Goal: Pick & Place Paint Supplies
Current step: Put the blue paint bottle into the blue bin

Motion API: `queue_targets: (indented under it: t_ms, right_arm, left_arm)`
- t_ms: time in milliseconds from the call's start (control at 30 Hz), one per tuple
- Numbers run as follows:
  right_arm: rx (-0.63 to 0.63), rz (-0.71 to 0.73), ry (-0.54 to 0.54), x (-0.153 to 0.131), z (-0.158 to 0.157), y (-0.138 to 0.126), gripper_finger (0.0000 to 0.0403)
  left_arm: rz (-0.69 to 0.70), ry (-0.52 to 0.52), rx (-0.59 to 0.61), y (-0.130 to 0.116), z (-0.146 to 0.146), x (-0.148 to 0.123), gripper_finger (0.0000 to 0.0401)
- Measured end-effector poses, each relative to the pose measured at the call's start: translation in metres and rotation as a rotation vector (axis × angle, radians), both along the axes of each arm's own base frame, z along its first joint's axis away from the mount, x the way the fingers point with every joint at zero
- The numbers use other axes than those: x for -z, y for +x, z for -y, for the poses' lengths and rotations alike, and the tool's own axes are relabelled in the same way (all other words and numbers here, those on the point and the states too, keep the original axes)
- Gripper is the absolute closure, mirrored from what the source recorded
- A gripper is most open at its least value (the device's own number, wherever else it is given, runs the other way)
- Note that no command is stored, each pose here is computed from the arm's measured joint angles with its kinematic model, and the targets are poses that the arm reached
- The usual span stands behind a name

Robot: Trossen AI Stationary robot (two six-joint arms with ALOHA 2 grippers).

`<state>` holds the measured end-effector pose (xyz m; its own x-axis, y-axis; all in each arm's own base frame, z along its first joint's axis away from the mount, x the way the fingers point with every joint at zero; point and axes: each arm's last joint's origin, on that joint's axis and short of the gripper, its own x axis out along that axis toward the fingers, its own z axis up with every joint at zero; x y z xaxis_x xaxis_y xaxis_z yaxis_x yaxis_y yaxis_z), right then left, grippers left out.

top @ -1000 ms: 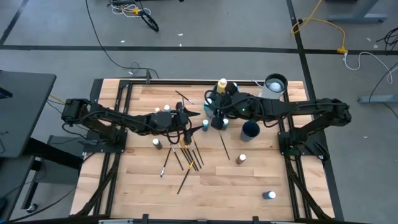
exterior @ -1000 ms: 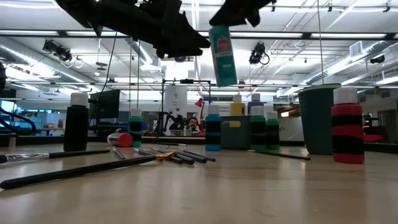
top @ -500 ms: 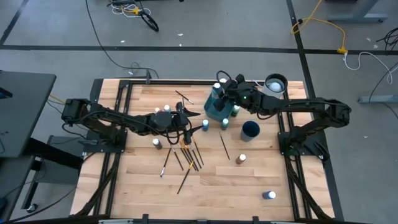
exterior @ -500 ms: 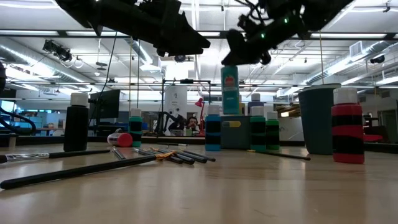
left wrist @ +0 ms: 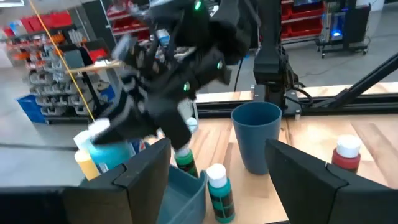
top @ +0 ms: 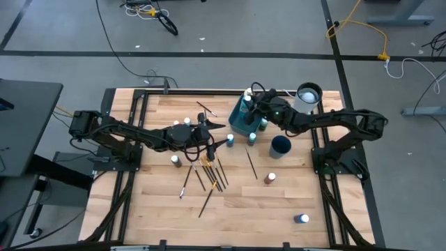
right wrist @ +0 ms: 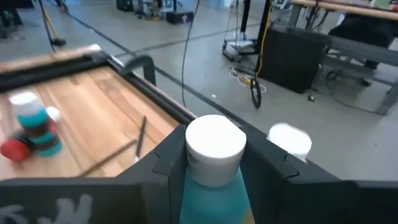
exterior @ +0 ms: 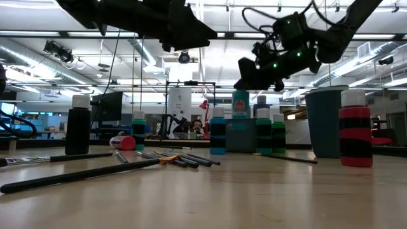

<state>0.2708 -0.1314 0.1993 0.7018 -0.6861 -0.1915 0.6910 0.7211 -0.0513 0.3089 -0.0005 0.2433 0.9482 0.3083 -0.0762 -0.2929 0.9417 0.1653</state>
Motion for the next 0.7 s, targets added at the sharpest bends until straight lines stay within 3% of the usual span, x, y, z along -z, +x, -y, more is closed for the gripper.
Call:
queue_targets:
  t_ms: [467,700]
  right_arm:
    - [0.054,0.011,0.017,0.027,0.020,0.006,0.0275]
    - [0.059,0.001,0.002,0.027,0.021,0.005,0.0236]
  left_arm:
    - [0.030,0.011,0.048,0.001,0.001,-0.003,0.0135]
    - [0.030,0.009,0.059,0.001,0.002,-0.003,0.0133]
